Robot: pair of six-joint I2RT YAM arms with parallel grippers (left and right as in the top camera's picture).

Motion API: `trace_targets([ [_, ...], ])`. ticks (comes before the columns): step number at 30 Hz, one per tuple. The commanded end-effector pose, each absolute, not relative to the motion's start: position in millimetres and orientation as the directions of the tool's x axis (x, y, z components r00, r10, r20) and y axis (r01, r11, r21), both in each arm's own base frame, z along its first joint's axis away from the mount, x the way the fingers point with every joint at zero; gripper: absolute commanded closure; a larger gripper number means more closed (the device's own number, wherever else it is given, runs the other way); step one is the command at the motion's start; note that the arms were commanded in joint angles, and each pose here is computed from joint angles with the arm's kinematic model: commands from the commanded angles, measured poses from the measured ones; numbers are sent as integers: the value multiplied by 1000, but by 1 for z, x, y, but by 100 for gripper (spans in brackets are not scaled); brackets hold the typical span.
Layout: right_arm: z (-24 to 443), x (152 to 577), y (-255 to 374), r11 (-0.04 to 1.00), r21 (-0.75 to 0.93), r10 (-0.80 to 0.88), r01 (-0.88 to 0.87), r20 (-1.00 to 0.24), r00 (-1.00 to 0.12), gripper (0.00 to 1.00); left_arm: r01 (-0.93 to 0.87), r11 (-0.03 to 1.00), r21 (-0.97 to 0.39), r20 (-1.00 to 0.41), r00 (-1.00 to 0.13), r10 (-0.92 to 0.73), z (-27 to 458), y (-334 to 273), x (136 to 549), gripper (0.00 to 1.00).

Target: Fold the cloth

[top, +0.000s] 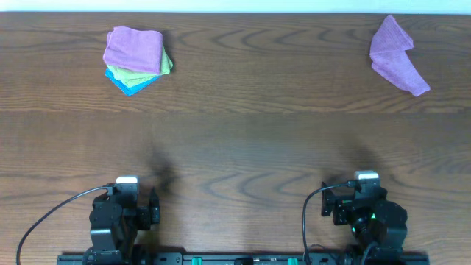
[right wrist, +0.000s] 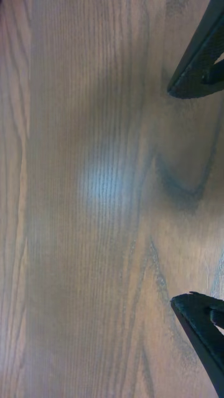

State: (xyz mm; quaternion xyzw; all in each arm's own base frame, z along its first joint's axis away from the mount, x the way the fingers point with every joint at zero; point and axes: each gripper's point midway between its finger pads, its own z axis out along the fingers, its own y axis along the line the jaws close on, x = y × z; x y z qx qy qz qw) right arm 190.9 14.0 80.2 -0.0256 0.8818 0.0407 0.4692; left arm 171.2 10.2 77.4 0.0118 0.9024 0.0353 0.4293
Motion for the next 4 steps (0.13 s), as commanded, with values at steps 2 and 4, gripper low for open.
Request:
trace_targets([
  [2,76,191,15,995,38,-21,-95,-830,-558,1,11,996,93,-735,-674,76,65,10,162,5],
  [4,76,191,15,995,38,-21,-95,-830,-558,1,11,996,93,-735,-674,76,65,10,162,5],
])
